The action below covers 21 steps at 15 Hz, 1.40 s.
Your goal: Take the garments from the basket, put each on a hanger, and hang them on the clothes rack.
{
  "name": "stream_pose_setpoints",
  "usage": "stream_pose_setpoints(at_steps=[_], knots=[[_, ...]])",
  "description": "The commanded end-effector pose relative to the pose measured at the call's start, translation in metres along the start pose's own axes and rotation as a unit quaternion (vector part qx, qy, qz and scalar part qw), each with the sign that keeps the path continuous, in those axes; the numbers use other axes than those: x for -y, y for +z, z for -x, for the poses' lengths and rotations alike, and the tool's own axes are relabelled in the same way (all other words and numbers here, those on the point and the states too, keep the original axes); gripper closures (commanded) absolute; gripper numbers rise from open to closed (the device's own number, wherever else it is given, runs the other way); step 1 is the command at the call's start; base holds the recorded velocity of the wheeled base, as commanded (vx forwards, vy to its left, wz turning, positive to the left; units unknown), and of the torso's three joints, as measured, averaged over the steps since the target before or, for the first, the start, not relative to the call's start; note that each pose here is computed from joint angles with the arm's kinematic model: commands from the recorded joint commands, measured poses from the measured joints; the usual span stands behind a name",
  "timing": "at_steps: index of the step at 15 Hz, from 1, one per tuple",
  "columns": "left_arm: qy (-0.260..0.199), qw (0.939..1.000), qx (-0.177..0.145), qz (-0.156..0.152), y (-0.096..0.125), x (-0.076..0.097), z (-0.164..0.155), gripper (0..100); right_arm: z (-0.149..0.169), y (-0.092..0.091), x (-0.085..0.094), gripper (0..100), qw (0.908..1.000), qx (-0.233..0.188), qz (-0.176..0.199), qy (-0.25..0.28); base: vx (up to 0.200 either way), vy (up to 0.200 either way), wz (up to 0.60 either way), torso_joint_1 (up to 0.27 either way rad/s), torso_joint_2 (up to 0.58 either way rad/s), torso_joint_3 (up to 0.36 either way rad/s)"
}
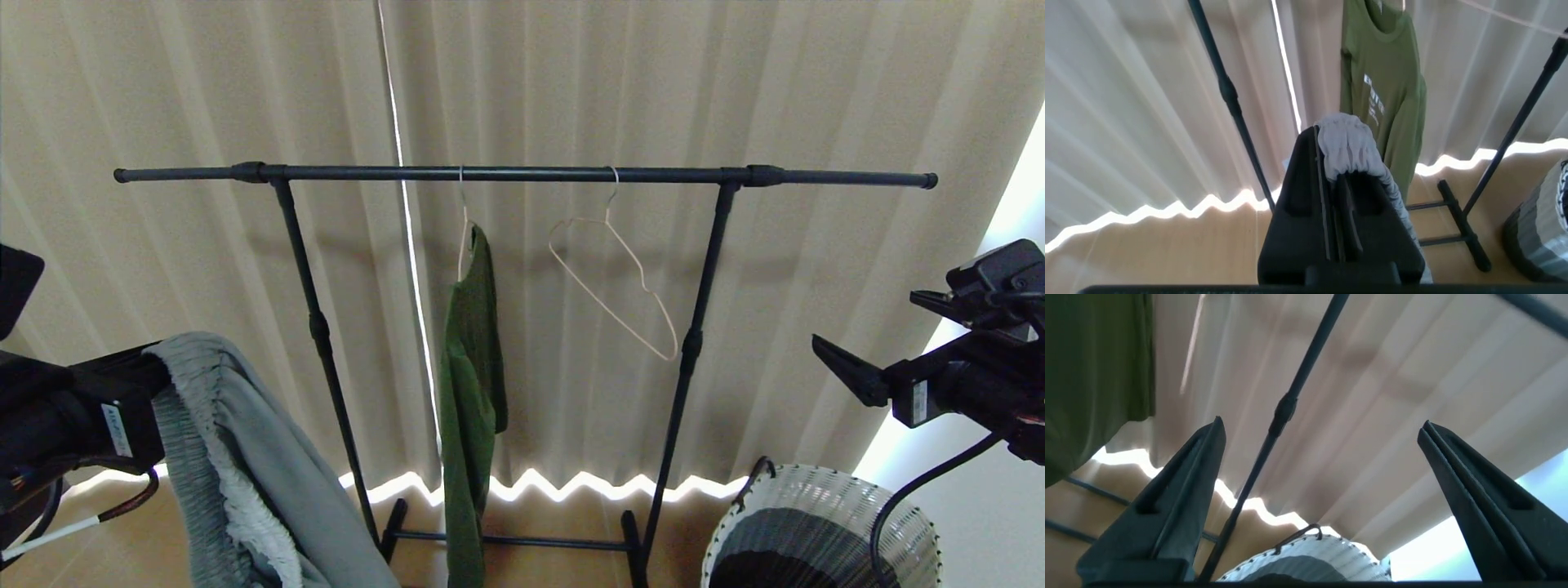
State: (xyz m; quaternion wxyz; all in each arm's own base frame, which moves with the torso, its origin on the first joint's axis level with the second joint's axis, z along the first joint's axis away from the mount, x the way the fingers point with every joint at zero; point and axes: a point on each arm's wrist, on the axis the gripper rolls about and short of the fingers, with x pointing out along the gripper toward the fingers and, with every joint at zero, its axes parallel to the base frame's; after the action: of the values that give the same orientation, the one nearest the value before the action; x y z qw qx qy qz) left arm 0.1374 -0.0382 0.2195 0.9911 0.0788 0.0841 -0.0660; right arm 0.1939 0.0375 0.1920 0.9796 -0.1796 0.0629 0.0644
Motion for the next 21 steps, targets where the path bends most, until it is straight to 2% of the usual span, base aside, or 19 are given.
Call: stream_pose_setpoints(at_steps=[1, 6, 10, 13, 16, 21], knots=[[0.0, 1.0, -0.001, 0.0, -0.001, 0.0, 0.0, 100, 0.0, -0.002, -0.001, 0, 1.0, -0.003, 0.0, 0.002, 0.0, 0.0, 0.0, 0.193, -0.39, -0.198], [-0.001, 0.9999, -0.017, -0.003, -0.011, 0.001, 0.0, 100, -0.001, -0.003, -0.001, 0, 1.0, -0.005, 0.001, 0.008, 0.0, 0.0, 0.0, 0.043, -0.08, -0.04], [0.01, 0.9999, 0.012, 0.007, -0.006, 0.0, -0.012, 100, -0.013, 0.008, 0.002, 0, 0.9997, 0.009, -0.001, 0.022, 0.0, 0.0, 0.0, 0.0, 0.0, 0.0], [0.032, 0.9989, 0.013, 0.031, -0.017, -0.005, -0.012, 100, -0.017, 0.012, 0.003, 0, 0.9997, 0.002, -0.002, 0.024, 0.0, 0.0, 0.0, 0.0, 0.0, 0.0], [0.037, 0.9991, 0.014, 0.013, -0.018, -0.006, -0.016, 100, -0.019, 0.015, 0.002, 0, 0.999, -0.003, -0.034, 0.029, 0.0, 0.0, 0.0, 0.0, 0.0, 0.0], [0.036, 0.9992, 0.015, 0.012, -0.017, -0.006, -0.017, 100, -0.022, 0.023, 0.005, 0, 0.9989, 0.008, -0.038, 0.026, 0.0, 0.0, 0.0, 0.0, 0.0, 0.0]])
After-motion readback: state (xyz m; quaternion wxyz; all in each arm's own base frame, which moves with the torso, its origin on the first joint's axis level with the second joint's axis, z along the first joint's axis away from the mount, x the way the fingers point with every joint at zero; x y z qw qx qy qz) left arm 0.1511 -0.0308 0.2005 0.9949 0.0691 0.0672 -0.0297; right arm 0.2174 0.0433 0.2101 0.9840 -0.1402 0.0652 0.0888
